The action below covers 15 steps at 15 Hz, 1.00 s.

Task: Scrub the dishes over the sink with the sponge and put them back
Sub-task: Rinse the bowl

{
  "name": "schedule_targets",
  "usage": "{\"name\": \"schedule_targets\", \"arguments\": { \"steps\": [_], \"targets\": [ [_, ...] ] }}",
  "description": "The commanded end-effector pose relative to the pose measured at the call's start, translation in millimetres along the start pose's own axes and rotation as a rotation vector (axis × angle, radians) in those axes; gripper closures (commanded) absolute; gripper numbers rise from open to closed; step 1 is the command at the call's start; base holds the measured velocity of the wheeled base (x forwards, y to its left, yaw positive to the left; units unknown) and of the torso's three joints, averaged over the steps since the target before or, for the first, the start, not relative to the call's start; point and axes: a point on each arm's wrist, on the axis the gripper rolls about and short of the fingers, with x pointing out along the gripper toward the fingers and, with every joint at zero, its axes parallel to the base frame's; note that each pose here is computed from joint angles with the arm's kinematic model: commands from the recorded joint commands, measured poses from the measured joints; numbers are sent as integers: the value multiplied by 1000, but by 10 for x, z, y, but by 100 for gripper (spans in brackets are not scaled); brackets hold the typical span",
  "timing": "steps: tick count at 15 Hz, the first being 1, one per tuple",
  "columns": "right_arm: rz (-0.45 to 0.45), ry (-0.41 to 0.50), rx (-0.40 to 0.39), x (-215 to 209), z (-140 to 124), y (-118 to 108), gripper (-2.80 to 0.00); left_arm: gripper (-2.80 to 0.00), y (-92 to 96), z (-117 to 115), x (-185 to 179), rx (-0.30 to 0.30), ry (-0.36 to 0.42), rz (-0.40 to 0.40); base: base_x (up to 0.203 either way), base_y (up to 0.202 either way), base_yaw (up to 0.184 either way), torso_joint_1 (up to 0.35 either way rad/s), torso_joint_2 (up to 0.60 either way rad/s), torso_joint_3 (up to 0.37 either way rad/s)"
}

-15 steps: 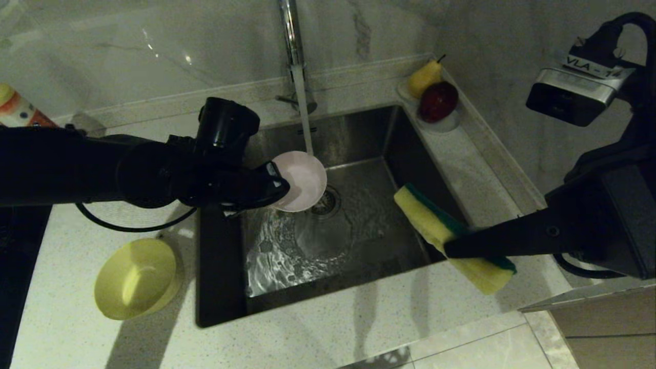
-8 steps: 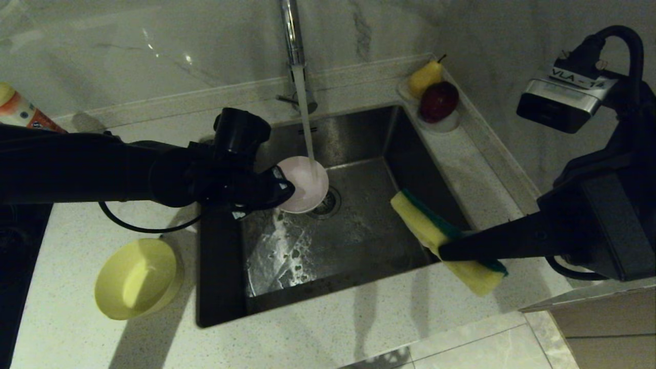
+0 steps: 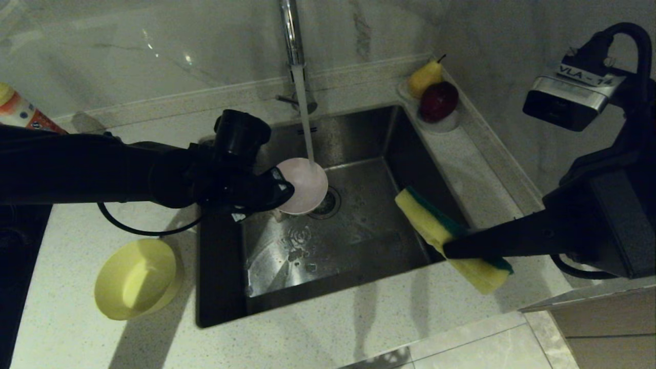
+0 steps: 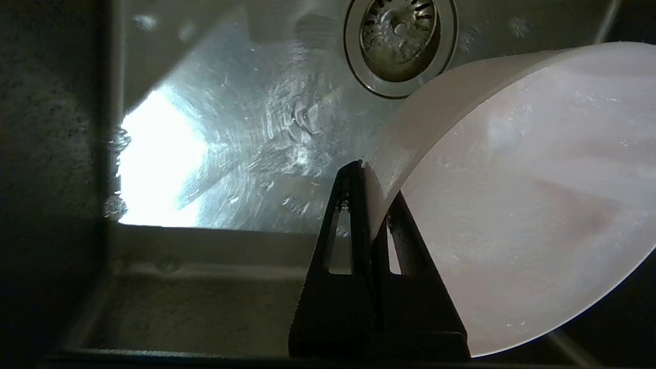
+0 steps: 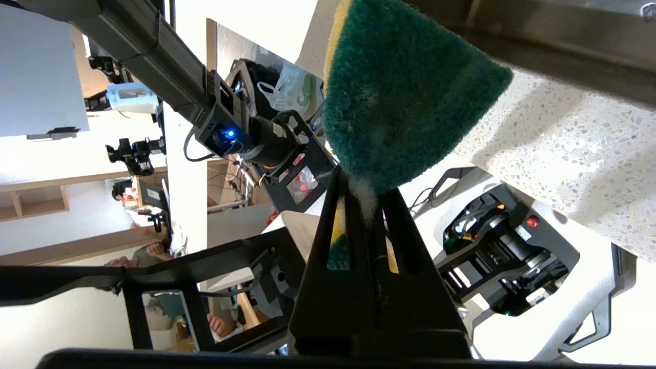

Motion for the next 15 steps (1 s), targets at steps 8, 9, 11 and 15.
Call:
{"name": "schedule_targets", "arguments": {
  "steps": [8, 9, 11, 15],
  "targets": [
    [-6, 16, 24, -155, -238, -13, 0, 0, 174, 67, -614, 137, -326, 87, 0, 0, 0, 0, 0, 0],
    [-12, 26, 31, -132, -251, -33, 0, 0, 173, 103, -679, 161, -403, 80, 0, 0, 0, 0, 0, 0],
    [-27, 40, 47, -100, -281, -86, 0, 0, 187, 147, -818, 222, -527, 48, 0, 0, 0, 0, 0, 0],
    [-34, 70, 58, -30, -306, -148, 0, 0, 157, 299, -1173, 325, -806, -21, 0, 0, 0, 0, 0, 0]
  ]
}}
